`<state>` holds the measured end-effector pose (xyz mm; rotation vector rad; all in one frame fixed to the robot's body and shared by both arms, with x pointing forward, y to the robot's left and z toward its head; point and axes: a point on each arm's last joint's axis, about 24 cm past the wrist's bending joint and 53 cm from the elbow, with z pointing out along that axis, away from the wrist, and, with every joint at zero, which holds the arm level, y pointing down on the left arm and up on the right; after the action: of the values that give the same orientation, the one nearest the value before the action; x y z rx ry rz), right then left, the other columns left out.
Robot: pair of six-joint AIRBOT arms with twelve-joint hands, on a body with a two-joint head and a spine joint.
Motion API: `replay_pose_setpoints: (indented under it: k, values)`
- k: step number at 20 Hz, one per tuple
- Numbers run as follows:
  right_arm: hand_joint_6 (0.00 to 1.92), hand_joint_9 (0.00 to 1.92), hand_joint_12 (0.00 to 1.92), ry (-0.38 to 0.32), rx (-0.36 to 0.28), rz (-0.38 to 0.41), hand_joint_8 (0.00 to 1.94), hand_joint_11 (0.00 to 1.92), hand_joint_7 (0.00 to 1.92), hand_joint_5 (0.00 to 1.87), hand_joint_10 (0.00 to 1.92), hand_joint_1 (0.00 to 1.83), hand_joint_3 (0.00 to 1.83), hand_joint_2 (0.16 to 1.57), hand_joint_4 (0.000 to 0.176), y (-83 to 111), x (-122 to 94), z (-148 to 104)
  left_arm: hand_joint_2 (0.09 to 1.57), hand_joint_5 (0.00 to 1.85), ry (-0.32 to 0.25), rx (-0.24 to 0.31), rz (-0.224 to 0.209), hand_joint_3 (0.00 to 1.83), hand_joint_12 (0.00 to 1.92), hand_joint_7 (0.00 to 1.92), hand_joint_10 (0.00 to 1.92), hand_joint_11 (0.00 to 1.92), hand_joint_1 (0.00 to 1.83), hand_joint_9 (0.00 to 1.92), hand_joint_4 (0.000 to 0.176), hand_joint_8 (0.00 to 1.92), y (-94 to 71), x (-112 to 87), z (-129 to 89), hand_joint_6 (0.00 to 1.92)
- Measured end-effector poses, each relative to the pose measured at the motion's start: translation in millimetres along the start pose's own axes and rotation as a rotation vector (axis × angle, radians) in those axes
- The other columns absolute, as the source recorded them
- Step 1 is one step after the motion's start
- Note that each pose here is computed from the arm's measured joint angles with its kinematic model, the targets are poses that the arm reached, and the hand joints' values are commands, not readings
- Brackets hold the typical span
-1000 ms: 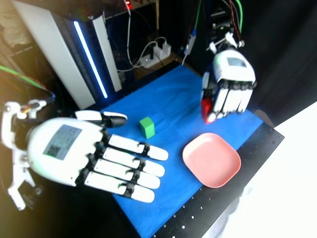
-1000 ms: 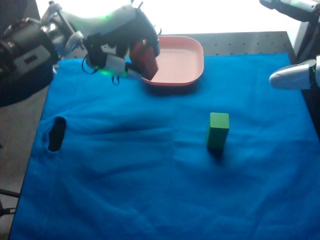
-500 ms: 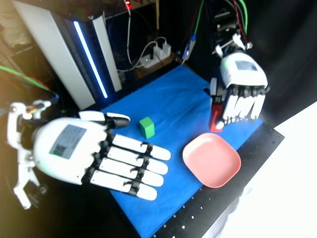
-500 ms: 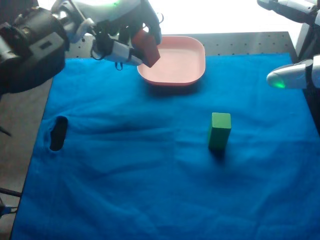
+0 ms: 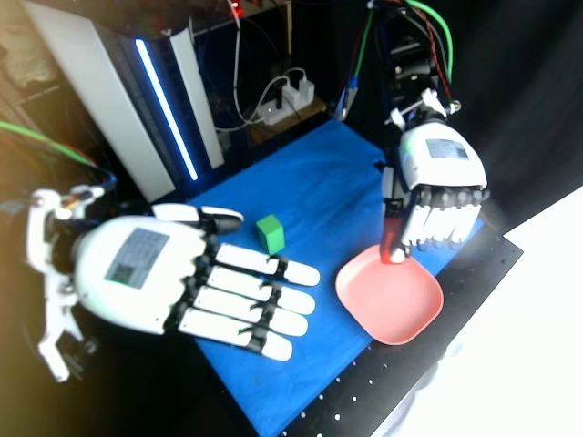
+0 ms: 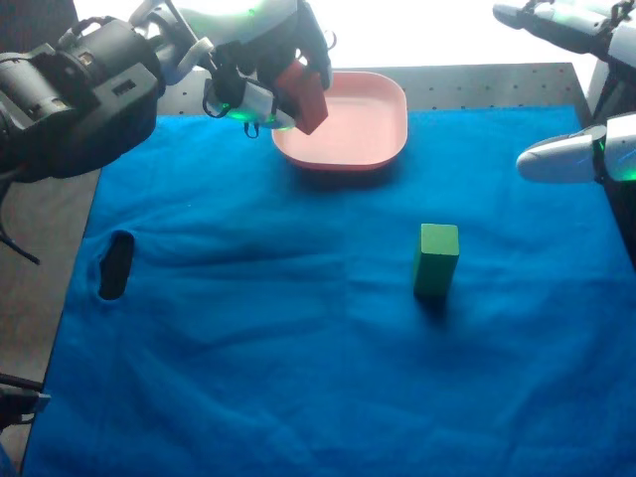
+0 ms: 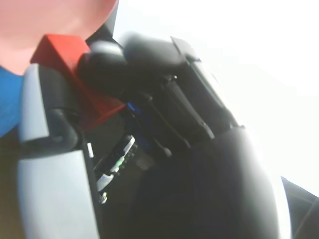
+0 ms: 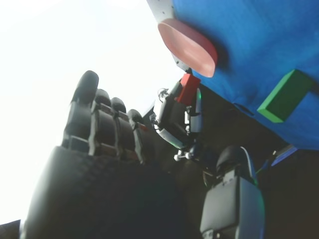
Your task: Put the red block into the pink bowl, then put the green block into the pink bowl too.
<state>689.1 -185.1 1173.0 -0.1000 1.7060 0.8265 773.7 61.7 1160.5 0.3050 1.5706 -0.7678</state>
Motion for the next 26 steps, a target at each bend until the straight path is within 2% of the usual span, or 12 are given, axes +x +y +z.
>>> replay_pose_setpoints:
  k: [3, 4, 5, 6, 7, 10, 14, 17, 20, 22, 24, 26]
  values:
    - [0.0, 0.06, 0.42, -0.001, 0.0, 0.0, 0.0, 0.0, 0.08, 0.0, 0.0, 0.22, 0.0, 0.91, 0.014, -0.2, -0.3, -0.1, 1.0, 1.17, 0.008, -0.004, 0.004, 0.0, 1.13, 1.42, 0.27, 0.98, 1.28, 1.33, 0.0, 0.28, 0.7, 3.3, 2.2, 0.59]
    - [0.0, 0.07, 0.44, 0.0, 0.0, 0.0, 0.0, 0.0, 0.09, 0.0, 0.0, 0.2, 0.0, 0.93, 0.014, 0.0, -0.1, 0.0, 0.99, 1.17, 0.012, -0.005, 0.003, 0.0, 1.09, 1.42, 0.69, 1.01, 1.38, 1.28, 0.0, 0.15, 0.4, 4.9, 3.2, 0.48]
    - [0.0, 0.07, 0.45, 0.0, 0.0, -0.001, 0.0, 0.0, 0.09, 0.0, 0.0, 0.2, 0.0, 0.93, 0.014, -0.2, -0.3, 0.0, 0.99, 1.18, 0.013, -0.007, 0.004, 0.0, 1.06, 1.44, 0.77, 1.02, 1.4, 1.27, 0.0, 0.09, 0.8, 6.4, 5.0, 0.44]
    - [0.0, 0.06, 0.44, 0.0, -0.001, -0.001, 0.0, 0.0, 0.07, 0.0, 0.0, 0.2, 0.0, 0.9, 0.039, 0.2, 0.1, 0.2, 0.98, 1.25, 0.016, -0.01, 0.005, 0.0, 1.09, 1.48, 0.54, 1.04, 1.32, 1.29, 0.0, 0.17, 1.6, 7.6, 6.2, 0.37]
    - [0.0, 0.06, 0.44, 0.0, -0.002, -0.003, 0.01, 0.0, 0.08, 0.01, 0.0, 0.19, 0.0, 0.9, 0.038, 0.4, 0.2, 0.2, 0.98, 1.26, 0.015, -0.011, 0.004, 0.0, 1.11, 1.45, 0.37, 1.05, 1.3, 1.34, 0.0, 0.26, 1.7, 8.1, 7.0, 0.36]
    - [0.0, 0.07, 0.41, 0.004, -0.007, -0.003, 0.0, 0.0, 0.09, 0.01, 0.0, 0.18, 0.0, 0.89, 0.042, 2.2, 2.5, 1.4, 0.99, 1.26, 0.018, -0.012, 0.003, 0.0, 1.24, 1.4, 0.52, 1.06, 1.3, 1.33, 0.0, 0.42, 1.0, 10.6, 9.7, 0.32]
    - [0.0, 0.06, 0.42, 0.004, -0.013, -0.001, 0.0, 0.0, 0.07, 0.01, 0.0, 0.17, 0.0, 0.88, 0.039, 4.1, 3.8, 2.5, 1.0, 1.21, 0.031, -0.021, 0.004, 0.0, 1.15, 1.35, 0.28, 0.94, 1.29, 1.31, 0.0, 0.47, 3.2, 14.0, 10.1, 0.47]
    - [0.0, 0.05, 0.38, 0.004, -0.013, -0.001, 0.0, 0.0, 0.06, 0.0, 0.0, 0.18, 0.0, 0.88, 0.005, 4.2, 3.7, 2.5, 1.0, 1.24, 0.036, -0.025, 0.004, 0.0, 1.23, 1.3, 0.36, 0.95, 1.28, 1.3, 0.0, 0.58, 4.2, 15.1, 10.1, 0.4]
    - [0.0, 0.04, 0.43, 0.004, -0.015, 0.0, 0.0, 0.0, 0.03, 0.0, 0.0, 0.18, 0.0, 0.86, 0.013, 4.8, 4.1, 2.9, 1.03, 1.11, 0.037, -0.026, 0.004, 0.0, 1.15, 1.22, 0.26, 0.94, 1.25, 1.25, 0.013, 0.61, 4.5, 15.5, 10.0, 0.72]
    - [0.0, 0.04, 0.47, 0.004, -0.015, 0.0, 0.0, 0.0, 0.02, 0.01, 0.0, 0.19, 0.0, 0.85, 0.021, 4.9, 4.3, 3.0, 1.05, 1.11, 0.04, -0.028, 0.004, 0.0, 0.99, 1.06, 0.09, 0.84, 1.19, 1.16, 0.0, 0.09, 4.9, 16.0, 10.0, 0.75]
    - [0.0, 0.05, 0.5, 0.004, -0.015, 0.001, 0.0, 0.0, 0.04, 0.01, 0.0, 0.18, 0.0, 0.86, 0.017, 5.0, 4.4, 3.1, 0.96, 0.96, 0.04, -0.028, 0.004, 0.0, 0.87, 1.05, 0.02, 0.85, 1.21, 1.14, 0.0, 0.01, 5.0, 16.2, 9.9, 0.12]
    - [0.0, 0.04, 0.51, 0.005, -0.017, 0.002, 0.0, 0.0, 0.02, 0.0, 0.0, 0.18, 0.0, 0.86, 0.024, 5.6, 5.1, 3.5, 0.95, 0.96, 0.039, -0.028, 0.004, 0.0, 0.83, 1.04, 0.0, 0.85, 1.21, 1.13, 0.0, 0.0, 4.7, 15.8, 10.0, 0.02]
